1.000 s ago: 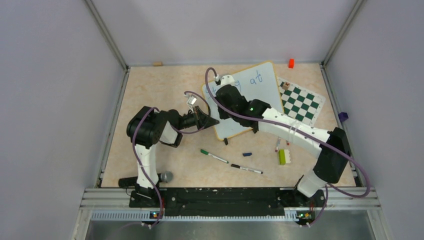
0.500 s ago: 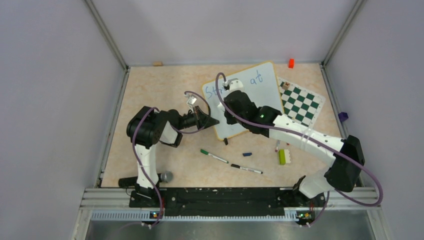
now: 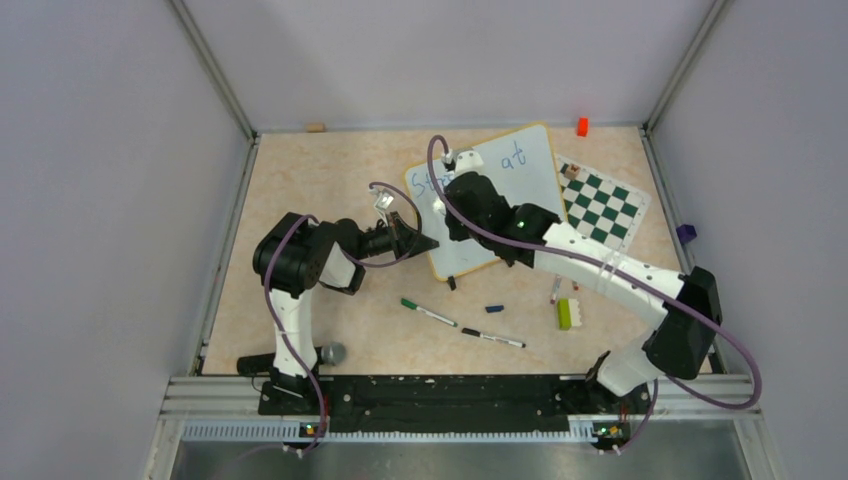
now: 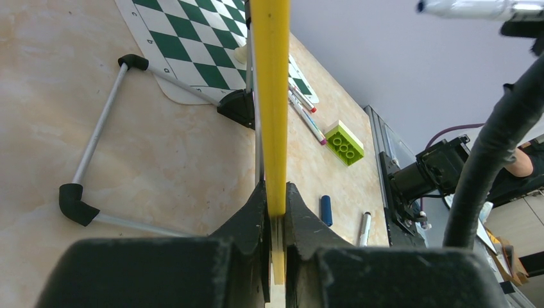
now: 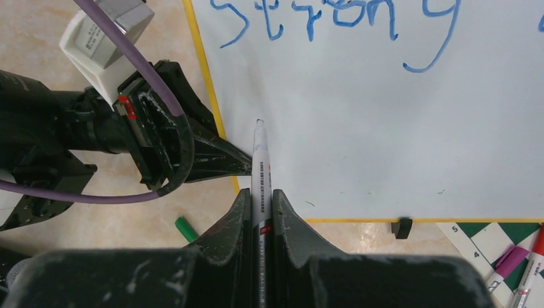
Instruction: Write a sentence on the whiteboard
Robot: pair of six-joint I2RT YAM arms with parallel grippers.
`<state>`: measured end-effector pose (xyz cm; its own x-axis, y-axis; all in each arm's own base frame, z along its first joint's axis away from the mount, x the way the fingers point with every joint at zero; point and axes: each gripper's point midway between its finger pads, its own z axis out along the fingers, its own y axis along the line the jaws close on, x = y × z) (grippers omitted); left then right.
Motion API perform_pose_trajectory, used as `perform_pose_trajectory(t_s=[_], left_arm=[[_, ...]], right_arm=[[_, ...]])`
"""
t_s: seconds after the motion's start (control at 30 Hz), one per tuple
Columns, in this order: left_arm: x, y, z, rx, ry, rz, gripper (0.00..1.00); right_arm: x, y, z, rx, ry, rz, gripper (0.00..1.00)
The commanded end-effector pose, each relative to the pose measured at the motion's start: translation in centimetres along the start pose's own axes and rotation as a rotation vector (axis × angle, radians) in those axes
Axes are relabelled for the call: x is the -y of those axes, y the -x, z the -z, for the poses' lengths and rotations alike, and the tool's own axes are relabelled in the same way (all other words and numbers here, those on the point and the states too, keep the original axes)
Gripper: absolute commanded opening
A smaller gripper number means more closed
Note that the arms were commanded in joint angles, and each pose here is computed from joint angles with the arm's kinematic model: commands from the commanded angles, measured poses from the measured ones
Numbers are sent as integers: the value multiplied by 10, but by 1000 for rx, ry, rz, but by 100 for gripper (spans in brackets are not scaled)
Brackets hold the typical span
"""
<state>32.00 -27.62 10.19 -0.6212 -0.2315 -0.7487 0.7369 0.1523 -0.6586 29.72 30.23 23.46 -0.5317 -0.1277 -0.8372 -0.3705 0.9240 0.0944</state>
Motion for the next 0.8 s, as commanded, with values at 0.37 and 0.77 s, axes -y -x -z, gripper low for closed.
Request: perform_pose_trajectory(t_s=[0.37, 0.77], left_arm=[[18, -17, -6, -60, -93, -100, 0], [19, -16, -6, -60, -95, -103, 0]], right_arm=[[-15, 7, -25, 1, -10, 23, 0], [-16, 3, -45, -11, -56, 36, 0]])
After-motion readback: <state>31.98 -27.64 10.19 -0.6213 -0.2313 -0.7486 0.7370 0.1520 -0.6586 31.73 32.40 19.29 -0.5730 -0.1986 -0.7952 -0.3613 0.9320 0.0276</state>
